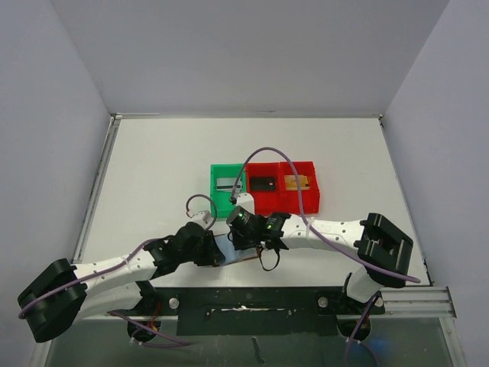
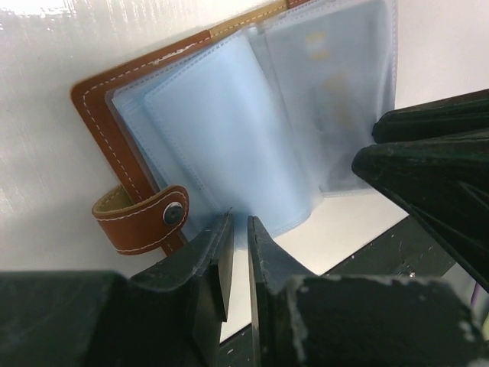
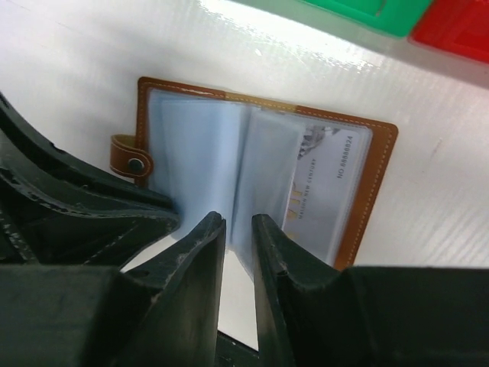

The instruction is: Take the credit cards out of the card holder

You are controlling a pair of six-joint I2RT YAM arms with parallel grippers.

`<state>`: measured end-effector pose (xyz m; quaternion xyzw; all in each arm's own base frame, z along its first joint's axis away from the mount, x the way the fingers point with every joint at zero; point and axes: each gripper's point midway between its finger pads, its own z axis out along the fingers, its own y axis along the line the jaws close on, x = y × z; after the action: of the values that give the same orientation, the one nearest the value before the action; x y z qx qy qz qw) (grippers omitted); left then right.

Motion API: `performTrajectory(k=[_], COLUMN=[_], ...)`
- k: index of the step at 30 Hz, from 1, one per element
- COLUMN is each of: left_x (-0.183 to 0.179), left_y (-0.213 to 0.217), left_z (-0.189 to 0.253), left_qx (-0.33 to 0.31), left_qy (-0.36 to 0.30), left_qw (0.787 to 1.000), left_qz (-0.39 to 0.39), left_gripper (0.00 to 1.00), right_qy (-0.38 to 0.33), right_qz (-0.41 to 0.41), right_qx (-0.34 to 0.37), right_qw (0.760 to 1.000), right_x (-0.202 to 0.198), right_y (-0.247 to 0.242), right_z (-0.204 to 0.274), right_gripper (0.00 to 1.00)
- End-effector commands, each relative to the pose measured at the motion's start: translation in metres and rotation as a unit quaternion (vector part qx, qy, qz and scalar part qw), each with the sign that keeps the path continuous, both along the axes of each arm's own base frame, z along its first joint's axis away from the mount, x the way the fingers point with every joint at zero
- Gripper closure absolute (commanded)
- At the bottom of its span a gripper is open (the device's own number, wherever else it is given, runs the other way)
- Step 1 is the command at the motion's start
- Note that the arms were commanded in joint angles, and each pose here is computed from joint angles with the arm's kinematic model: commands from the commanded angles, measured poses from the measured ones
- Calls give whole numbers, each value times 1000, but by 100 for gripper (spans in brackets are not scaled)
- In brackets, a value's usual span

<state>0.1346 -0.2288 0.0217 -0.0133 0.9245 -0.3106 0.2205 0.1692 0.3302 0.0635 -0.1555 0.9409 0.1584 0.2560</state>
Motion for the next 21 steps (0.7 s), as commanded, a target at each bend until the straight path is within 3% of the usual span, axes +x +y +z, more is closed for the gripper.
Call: performTrajectory(k=[1, 9, 12, 17, 21], left_x=[1, 3, 6, 13, 19], left_y=[2, 9, 13, 18, 19], left_z=[3, 6, 10, 17, 23], left_qx=[1, -9, -2, 6, 9], left_qy=[-8, -12, -19, -29, -37], left_qw=[1000, 999, 999, 997, 996], left_qz=[4, 35, 46, 66, 79], left_gripper=[87, 87, 85, 66, 55], right_qy=[-4, 7, -4, -19, -19], right_qz=[23, 47, 9, -56, -63], right_qx=[65, 75, 44, -11, -30], right_qw=[998, 996, 999, 998, 997], right_x=[0, -2, 5, 21, 24], right_y=[25, 40, 22, -19, -29], right_z=[22, 21, 16, 8, 3], right_gripper=[78, 77, 75, 64, 53])
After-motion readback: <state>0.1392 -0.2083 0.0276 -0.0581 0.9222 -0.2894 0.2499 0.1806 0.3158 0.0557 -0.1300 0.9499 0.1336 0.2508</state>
